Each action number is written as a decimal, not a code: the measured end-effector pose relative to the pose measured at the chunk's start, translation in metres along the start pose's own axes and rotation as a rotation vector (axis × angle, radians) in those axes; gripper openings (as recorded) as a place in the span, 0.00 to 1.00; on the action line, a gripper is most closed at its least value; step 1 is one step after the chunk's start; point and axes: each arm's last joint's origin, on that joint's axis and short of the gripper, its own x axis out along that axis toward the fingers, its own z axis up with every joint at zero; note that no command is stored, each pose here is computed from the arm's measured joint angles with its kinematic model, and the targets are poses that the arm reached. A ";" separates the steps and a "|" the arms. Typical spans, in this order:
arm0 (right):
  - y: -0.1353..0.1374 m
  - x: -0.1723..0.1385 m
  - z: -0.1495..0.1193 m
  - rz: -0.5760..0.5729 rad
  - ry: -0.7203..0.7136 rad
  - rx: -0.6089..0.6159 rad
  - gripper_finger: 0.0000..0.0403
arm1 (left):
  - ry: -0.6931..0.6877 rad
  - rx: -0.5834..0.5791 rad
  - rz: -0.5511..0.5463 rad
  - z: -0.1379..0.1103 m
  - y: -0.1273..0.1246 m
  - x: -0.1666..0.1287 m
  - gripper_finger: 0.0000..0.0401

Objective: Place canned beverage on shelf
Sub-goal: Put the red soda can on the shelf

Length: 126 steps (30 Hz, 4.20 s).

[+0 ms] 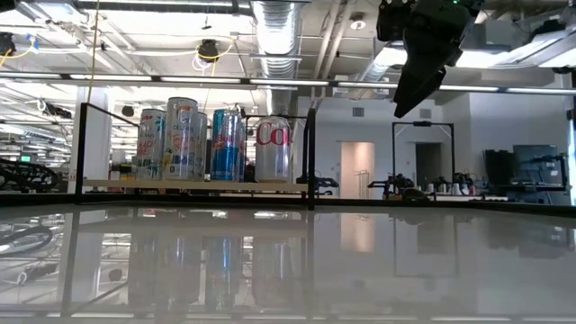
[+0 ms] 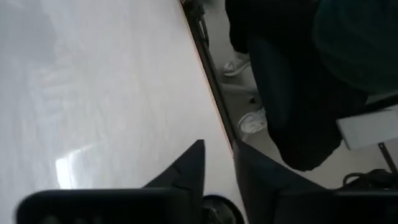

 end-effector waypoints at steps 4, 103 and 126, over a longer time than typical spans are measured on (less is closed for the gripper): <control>0.000 0.000 0.000 0.000 0.000 0.000 0.93 | -0.018 -0.006 0.017 0.001 -0.003 0.007 0.29; 0.002 0.000 -0.001 0.011 0.003 -0.015 0.93 | 0.313 -0.056 0.209 -0.014 -0.032 0.036 0.68; 0.002 0.000 -0.001 0.011 0.003 -0.019 0.93 | 0.305 -0.120 0.236 -0.008 -0.034 0.028 0.68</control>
